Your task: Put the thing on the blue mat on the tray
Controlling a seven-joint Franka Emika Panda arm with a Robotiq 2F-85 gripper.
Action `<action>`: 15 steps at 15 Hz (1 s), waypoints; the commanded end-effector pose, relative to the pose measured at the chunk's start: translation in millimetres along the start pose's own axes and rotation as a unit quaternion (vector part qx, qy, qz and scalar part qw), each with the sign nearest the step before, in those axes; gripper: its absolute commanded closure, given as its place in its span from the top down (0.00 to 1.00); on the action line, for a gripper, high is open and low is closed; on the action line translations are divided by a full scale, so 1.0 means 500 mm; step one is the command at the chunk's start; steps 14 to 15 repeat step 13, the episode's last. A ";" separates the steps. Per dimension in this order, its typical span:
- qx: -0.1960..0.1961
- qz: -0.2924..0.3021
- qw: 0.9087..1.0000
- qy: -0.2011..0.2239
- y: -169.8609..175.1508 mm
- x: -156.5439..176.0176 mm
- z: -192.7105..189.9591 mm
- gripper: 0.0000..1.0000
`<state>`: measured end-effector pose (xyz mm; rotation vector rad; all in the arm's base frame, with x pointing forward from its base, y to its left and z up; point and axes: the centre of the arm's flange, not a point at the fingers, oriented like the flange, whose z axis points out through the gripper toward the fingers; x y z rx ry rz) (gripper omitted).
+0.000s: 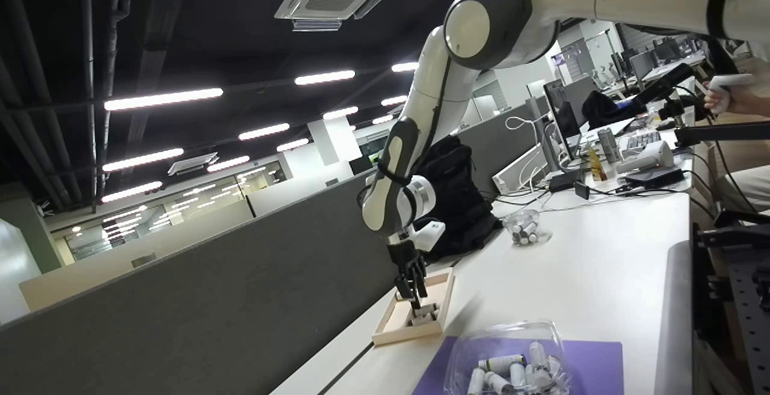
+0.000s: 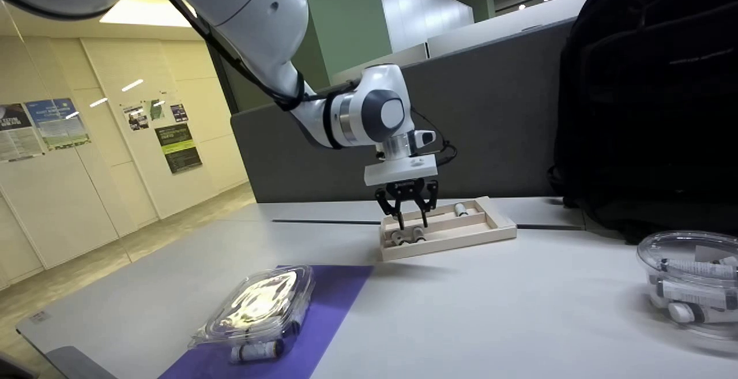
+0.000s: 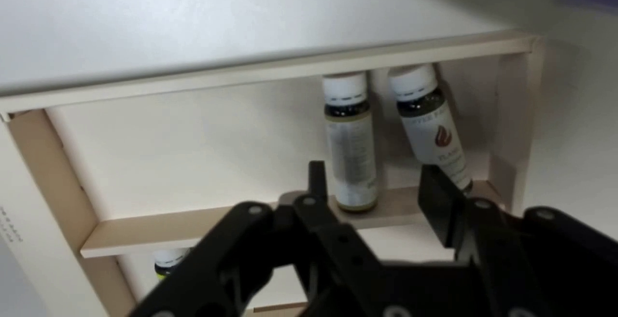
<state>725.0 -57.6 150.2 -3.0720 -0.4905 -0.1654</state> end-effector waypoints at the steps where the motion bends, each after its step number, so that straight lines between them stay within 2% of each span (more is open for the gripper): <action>1: 0.005 0.004 1.000 0.017 -0.010 0.006 -0.048 0.86; 3: 0.008 -0.006 1.000 0.020 -0.029 0.000 -0.082 0.98; 4: 0.010 -0.014 1.000 0.020 -0.041 -0.006 -0.106 1.00; 7: -0.001 -0.022 0.999 0.029 -0.072 -0.021 -0.172 1.00; 10: -0.015 -0.025 0.999 0.013 -0.098 -0.044 -0.228 1.00; 13: -0.020 -0.034 0.999 -0.016 -0.118 -0.079 -0.260 1.00; 15: -0.020 -0.034 0.999 -0.016 -0.118 -0.079 -0.260 1.00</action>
